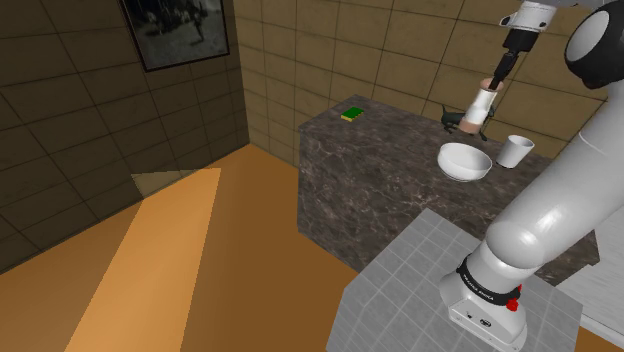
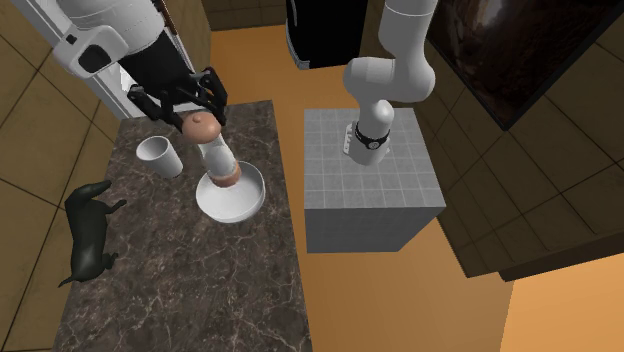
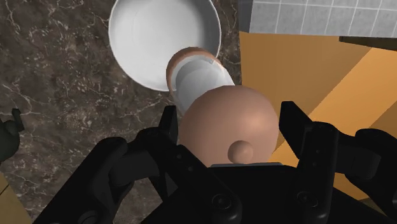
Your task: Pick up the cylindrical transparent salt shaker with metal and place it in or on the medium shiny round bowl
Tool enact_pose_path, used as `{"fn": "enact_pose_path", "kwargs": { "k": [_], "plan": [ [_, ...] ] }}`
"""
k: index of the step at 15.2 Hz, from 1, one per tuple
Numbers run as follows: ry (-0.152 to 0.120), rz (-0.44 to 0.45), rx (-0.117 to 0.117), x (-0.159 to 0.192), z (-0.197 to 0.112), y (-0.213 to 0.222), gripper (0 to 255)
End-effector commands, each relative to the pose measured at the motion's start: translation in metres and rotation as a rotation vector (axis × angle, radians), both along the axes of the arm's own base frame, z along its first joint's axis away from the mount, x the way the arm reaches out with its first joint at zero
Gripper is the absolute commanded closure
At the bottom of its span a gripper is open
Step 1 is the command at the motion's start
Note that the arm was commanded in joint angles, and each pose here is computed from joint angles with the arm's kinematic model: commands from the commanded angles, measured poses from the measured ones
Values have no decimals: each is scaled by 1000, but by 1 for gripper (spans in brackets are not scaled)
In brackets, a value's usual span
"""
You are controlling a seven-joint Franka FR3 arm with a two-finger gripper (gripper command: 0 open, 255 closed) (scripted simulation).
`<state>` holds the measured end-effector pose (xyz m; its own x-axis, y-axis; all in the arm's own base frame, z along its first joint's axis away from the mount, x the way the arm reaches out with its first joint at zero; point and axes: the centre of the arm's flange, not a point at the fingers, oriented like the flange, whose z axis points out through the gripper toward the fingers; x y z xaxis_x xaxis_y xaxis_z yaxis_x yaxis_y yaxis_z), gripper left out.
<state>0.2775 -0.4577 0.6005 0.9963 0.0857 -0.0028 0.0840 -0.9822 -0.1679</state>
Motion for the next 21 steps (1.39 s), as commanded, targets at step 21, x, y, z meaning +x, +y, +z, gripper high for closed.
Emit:
{"fn": "enact_pose_path", "kwargs": {
  "k": [21],
  "plan": [
    [0,3,0,-33,-74,-32,255]
  ]
}}
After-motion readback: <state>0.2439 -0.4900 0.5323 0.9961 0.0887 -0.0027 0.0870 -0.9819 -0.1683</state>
